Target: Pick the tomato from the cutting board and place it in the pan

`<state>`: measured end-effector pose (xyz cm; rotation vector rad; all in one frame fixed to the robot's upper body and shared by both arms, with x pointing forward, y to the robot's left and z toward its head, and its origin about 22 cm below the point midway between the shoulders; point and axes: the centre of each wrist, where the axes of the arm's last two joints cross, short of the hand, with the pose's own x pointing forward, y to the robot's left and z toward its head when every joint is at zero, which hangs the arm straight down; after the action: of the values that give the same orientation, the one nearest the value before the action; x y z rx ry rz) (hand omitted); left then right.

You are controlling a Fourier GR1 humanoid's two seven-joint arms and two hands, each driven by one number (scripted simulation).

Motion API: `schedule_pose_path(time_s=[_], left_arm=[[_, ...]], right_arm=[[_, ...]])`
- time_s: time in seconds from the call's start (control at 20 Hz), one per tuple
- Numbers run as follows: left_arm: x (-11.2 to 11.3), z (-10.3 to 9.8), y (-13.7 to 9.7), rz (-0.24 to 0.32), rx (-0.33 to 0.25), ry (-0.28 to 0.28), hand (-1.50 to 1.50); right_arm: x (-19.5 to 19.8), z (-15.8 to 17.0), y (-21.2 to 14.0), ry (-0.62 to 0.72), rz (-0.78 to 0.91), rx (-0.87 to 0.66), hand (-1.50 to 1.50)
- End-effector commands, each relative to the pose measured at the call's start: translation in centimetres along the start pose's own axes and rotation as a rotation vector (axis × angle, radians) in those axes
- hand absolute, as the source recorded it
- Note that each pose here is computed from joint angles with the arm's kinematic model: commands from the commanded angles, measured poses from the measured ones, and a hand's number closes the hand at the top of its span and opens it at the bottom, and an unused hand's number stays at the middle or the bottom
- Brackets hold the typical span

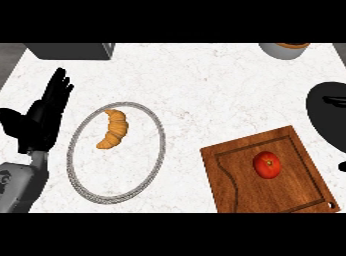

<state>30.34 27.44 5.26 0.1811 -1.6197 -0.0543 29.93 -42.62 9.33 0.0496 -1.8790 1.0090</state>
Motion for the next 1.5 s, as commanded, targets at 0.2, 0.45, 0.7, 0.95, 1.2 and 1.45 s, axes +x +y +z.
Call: schedule_pose_path(time_s=[0.2,0.45,0.7,0.95,1.2,1.45], left_arm=[[0.5,-0.4,-0.3,-0.015,0.002,-0.014,0.00],[1.0,-0.4,-1.4,0.007,-0.011,0.002,0.00],[-1.2,0.7,-1.3,-0.006,0.009,-0.010,0.00],[0.2,1.4,-1.7,-0.014,-0.007,0.012,0.00],[0.3,0.7,1.2,-0.007,0.026,0.009,0.00],[-1.1,2.3,0.7,-0.019,0.014,-0.004,0.00]], right_arm=[[5.6,-2.1,-6.8,-0.008,0.217,0.319,-1.50],[7.4,-6.8,-6.6,-0.047,0.258,0.319,-1.50],[8.0,-8.5,-4.9,-0.083,0.308,0.318,-1.50],[8.0,-8.5,-2.3,-0.090,0.187,0.435,-1.50],[8.8,-7.9,0.5,-0.126,0.185,0.489,-1.50],[9.3,-8.5,1.9,0.007,0.251,0.501,-1.50]])
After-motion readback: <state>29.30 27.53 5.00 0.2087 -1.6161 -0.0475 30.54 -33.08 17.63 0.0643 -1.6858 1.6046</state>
